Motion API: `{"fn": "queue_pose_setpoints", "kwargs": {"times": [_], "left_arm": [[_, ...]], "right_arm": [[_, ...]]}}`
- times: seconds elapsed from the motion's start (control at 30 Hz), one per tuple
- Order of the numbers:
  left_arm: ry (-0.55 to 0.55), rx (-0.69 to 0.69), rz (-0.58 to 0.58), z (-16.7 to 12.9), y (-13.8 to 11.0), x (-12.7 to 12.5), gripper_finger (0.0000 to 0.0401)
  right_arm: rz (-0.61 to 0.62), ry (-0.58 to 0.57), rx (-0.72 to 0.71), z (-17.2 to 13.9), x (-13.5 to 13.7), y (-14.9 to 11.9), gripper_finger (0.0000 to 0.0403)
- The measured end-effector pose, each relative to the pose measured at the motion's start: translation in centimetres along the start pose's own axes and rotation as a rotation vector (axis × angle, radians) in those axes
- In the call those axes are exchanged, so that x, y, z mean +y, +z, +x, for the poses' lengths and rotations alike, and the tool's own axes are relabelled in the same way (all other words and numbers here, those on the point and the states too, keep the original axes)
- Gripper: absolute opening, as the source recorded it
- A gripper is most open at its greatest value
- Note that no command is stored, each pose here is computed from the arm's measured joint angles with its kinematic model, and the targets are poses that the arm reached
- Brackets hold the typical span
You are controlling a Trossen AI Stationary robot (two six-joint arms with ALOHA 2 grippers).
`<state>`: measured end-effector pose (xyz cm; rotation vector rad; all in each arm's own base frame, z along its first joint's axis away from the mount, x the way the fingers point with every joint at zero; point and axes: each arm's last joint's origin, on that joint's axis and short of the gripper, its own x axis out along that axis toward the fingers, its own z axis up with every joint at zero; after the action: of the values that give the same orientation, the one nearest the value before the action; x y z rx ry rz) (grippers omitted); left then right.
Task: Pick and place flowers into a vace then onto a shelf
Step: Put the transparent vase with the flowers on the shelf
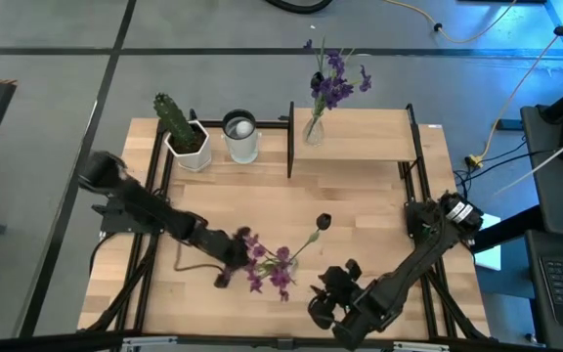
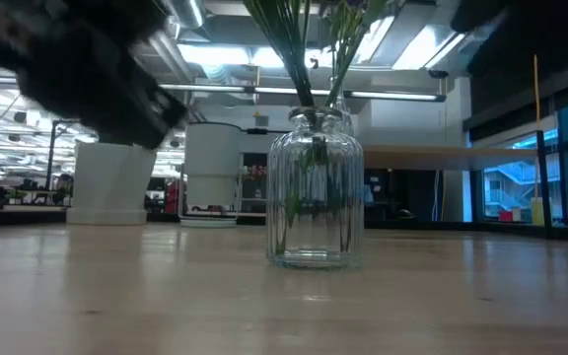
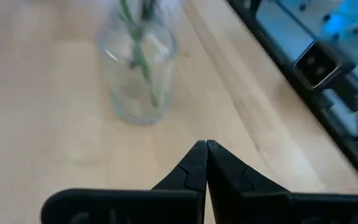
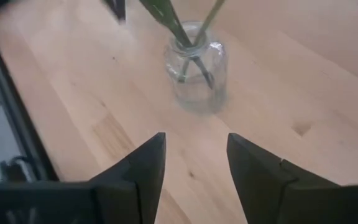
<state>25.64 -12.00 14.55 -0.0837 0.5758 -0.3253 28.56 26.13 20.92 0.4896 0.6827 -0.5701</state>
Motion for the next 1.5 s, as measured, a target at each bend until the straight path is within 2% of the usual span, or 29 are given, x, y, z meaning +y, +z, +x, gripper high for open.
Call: {"fn": "queue_pose_setpoints", "kwargs": {"times": [0.1, 0.3, 0.47, 0.57, 0.77, 0.9, 1.03, 1.17, 1.5], "left_arm": [[0.022, -0.085, -0.016, -3.4, 0.5, 0.2, 0.0003], [0.063, -0.263, -0.122, -8.8, -0.5, 0.7, 0.0003], [0.000, -0.372, -0.141, -11.6, -1.3, 0.9, 0.0003], [-0.041, -0.424, -0.128, -12.8, -1.5, 0.9, 0.0003], [-0.058, -0.475, -0.130, -14.0, -1.2, 0.9, 0.0003], [-0.059, -0.478, -0.130, -14.1, -1.2, 0.9, 0.0003], [-0.047, -0.438, -0.126, -13.9, -1.5, 1.0, 0.0003], [-0.034, -0.390, -0.126, -13.7, -2.0, 1.1, 0.0003], [-0.032, -0.378, -0.155, -13.6, -2.1, 1.1, 0.0003]], "right_arm": [[0.023, 0.030, -0.015, 0.1, 0.4, 0.2, 0.0174], [0.073, 0.067, -0.040, 0.5, 0.9, 0.9, 0.0174], [-0.009, 0.063, -0.034, 1.6, 0.9, 2.0, 0.0180], [-0.027, 0.054, -0.024, 2.7, 0.6, 2.6, 0.0206], [-0.016, 0.034, 0.046, 3.9, -0.1, 3.1, 0.0298], [-0.006, 0.040, 0.035, 4.0, -0.1, 3.3, 0.0335], [-0.054, 0.014, 0.019, 4.9, -0.2, 3.1, 0.0343], [-0.126, -0.012, -0.071, 6.2, 0.1, 2.7, 0.0344], [-0.127, -0.040, -0.122, 7.4, 0.0, 3.2, 0.0344]]}}
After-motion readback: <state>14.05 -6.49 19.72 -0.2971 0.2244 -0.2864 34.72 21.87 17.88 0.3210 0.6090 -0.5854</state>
